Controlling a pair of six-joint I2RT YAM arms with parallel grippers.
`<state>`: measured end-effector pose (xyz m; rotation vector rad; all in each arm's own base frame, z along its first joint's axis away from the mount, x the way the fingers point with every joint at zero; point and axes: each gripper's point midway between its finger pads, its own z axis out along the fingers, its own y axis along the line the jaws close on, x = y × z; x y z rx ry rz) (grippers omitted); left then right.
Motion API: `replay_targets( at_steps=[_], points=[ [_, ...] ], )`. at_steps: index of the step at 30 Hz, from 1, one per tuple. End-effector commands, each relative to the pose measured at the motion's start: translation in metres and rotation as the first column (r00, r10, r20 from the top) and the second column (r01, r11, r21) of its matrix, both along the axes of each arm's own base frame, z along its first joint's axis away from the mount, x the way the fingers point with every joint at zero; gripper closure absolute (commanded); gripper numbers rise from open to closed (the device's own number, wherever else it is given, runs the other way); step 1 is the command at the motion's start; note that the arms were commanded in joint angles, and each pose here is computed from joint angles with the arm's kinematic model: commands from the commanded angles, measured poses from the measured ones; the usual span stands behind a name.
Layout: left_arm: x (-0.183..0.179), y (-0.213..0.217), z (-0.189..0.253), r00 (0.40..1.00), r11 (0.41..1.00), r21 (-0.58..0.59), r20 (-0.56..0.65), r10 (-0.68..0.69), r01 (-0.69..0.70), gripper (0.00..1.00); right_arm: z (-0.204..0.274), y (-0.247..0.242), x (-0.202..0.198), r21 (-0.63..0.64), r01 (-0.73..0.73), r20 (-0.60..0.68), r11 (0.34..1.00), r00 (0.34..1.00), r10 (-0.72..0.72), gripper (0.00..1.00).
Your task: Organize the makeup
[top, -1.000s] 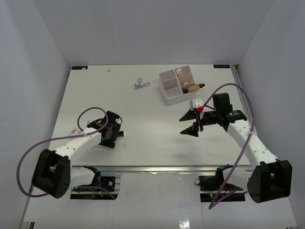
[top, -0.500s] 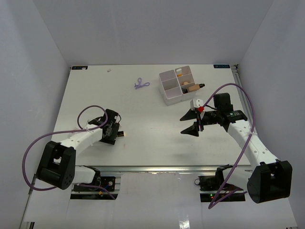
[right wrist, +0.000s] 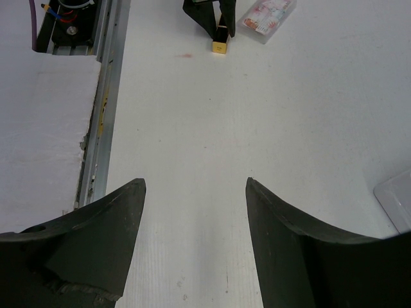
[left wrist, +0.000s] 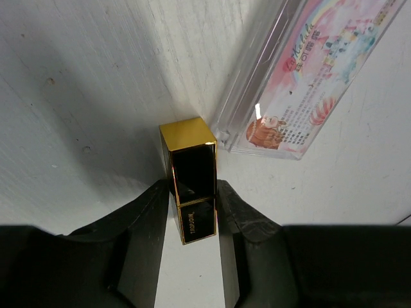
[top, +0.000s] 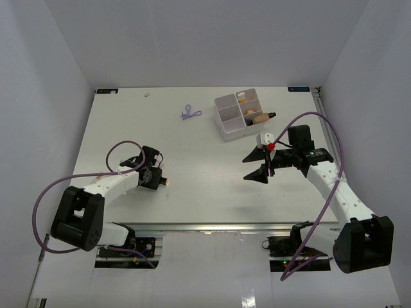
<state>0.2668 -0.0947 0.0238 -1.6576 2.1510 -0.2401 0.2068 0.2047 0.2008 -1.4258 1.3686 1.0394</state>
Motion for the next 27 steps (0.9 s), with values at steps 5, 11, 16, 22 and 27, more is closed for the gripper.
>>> replay_targets(
  at_steps=[5,11,16,22,27],
  points=[
    [-0.012,-0.004,0.000,0.998,0.998,-0.033,-0.006,-0.056,0.056,0.58,0.005,0.000,-0.007,0.028,-0.017,0.006,0.999,1.000,0.017,0.30],
    [-0.007,-0.019,0.036,0.975,0.978,-0.073,0.121,-0.186,0.195,0.62,0.006,0.000,-0.006,0.027,-0.017,0.010,0.999,1.000,0.017,0.30],
    [0.013,-0.045,0.101,0.816,0.899,-0.010,0.425,-0.393,0.439,0.69,0.005,-0.001,-0.005,0.024,-0.011,0.009,1.000,1.000,0.011,0.30],
    [0.043,-0.100,0.170,0.360,0.683,0.227,0.712,-0.603,0.695,0.90,0.004,-0.005,0.000,0.010,0.012,0.016,1.000,1.000,-0.012,0.30],
    [0.083,-0.154,0.185,0.088,0.425,0.401,0.635,-0.767,0.811,0.98,0.003,-0.009,0.005,0.004,0.037,0.021,0.999,0.999,-0.037,0.30]
  ],
)
